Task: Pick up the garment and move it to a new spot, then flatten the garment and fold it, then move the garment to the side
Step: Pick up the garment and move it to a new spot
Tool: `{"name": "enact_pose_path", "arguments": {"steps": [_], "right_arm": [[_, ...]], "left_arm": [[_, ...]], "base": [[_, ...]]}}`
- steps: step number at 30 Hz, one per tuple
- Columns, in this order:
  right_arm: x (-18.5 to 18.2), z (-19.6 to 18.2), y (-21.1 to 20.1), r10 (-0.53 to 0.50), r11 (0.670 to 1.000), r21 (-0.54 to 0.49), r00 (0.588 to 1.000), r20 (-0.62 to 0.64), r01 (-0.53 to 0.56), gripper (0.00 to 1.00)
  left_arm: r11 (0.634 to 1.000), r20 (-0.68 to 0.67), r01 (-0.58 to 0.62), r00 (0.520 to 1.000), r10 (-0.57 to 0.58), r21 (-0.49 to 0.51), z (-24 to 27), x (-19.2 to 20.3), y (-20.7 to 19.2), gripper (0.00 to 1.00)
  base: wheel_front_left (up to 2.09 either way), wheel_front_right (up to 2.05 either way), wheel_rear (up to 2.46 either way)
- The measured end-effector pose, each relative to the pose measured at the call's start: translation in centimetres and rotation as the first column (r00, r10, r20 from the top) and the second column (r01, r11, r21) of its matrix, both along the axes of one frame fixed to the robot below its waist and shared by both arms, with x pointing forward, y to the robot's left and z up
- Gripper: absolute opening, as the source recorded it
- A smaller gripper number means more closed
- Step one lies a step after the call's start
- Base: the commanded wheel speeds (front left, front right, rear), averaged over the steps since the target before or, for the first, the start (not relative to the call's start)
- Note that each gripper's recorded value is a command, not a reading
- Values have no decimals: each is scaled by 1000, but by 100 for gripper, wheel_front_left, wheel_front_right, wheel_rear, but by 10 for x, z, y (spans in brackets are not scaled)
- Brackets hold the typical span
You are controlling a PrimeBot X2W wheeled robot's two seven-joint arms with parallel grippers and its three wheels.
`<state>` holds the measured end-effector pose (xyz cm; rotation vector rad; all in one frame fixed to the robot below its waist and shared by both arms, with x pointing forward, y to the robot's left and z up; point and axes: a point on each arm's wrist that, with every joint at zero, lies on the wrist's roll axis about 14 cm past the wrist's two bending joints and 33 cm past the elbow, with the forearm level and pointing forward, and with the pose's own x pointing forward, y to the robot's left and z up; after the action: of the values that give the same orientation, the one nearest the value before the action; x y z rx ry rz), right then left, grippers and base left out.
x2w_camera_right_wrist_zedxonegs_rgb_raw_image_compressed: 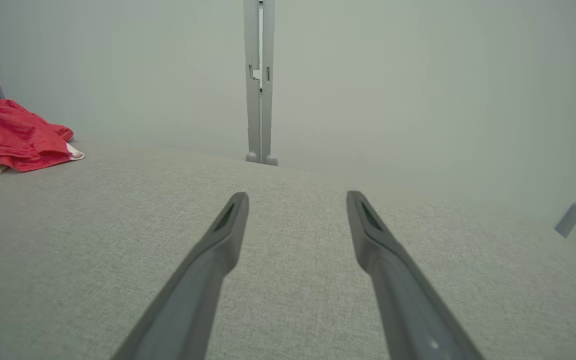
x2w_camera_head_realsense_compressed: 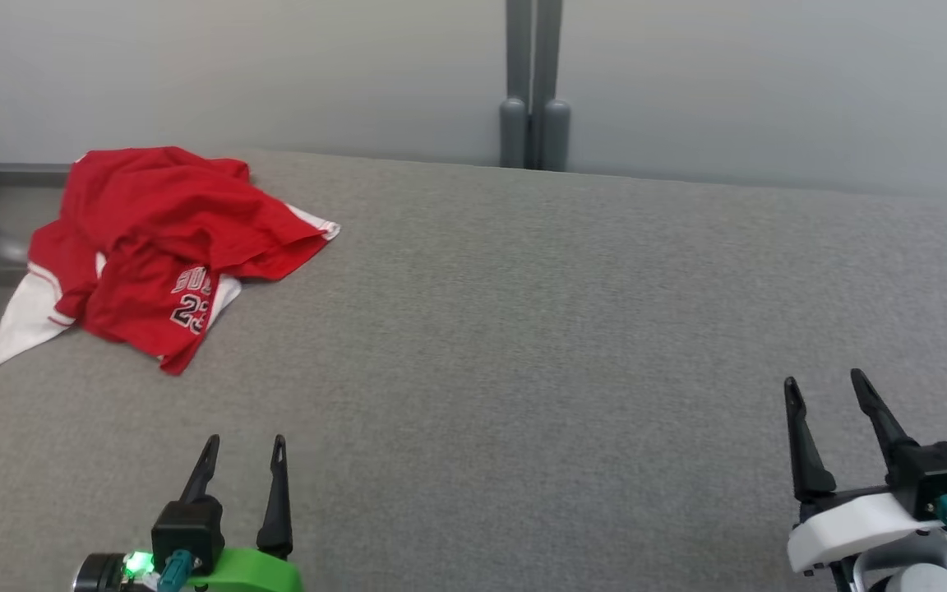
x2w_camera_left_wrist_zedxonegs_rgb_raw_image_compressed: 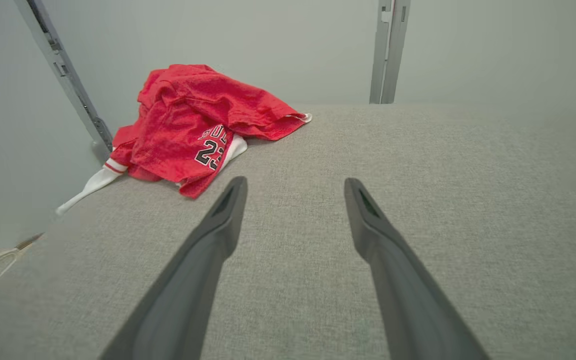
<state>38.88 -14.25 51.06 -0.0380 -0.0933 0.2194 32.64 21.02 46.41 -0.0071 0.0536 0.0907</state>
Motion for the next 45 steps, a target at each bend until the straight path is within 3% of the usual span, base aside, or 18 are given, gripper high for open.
{"name": "enact_pose_path", "arguments": {"steps": [5, 11, 18, 25, 33, 35, 44, 45], "right_arm": [[11, 5, 50, 134, 991, 15, 991, 13, -134, 100], [18, 2, 76, 211, 977, 15, 978, 6, -211, 100], [47, 7, 73, 228, 974, -16, 973, 37, -228, 100], [91, 7, 76, 259, 966, -26, 963, 77, -258, 100], [109, -60, 63, 240, 971, 22, 969, -57, -239, 100], [109, -75, 50, 212, 977, 19, 973, -94, -211, 100], [86, -109, -1, 101, 994, -26, 973, -205, -108, 100], [83, -112, -6, 91, 994, -33, 972, -216, -101, 100]], "left_arm": [[992, -17, -125, 992, 125, -2, -6, -30, 35, 100], [976, 11, -215, 976, 216, -12, 3, -41, 62, 100], [989, 18, -144, 989, 144, -28, 18, 17, 62, 100], [986, -61, -153, 986, 157, 64, 51, 109, 106, 100], [970, -342, -164, 914, 218, 180, -9, 164, 149, 100], [969, -397, -183, 887, 237, 168, -30, 173, 153, 100], [961, -524, -212, 806, 276, 179, -94, 192, 156, 100], [962, -539, -210, 798, 270, 173, -101, 193, 153, 78]], "base": [[0, 0, 0], [0, 0, 0], [0, 0, 0], [0, 0, 0], [0, 0, 0], [0, 0, 0], [0, 0, 0], [0, 0, 0]]}}
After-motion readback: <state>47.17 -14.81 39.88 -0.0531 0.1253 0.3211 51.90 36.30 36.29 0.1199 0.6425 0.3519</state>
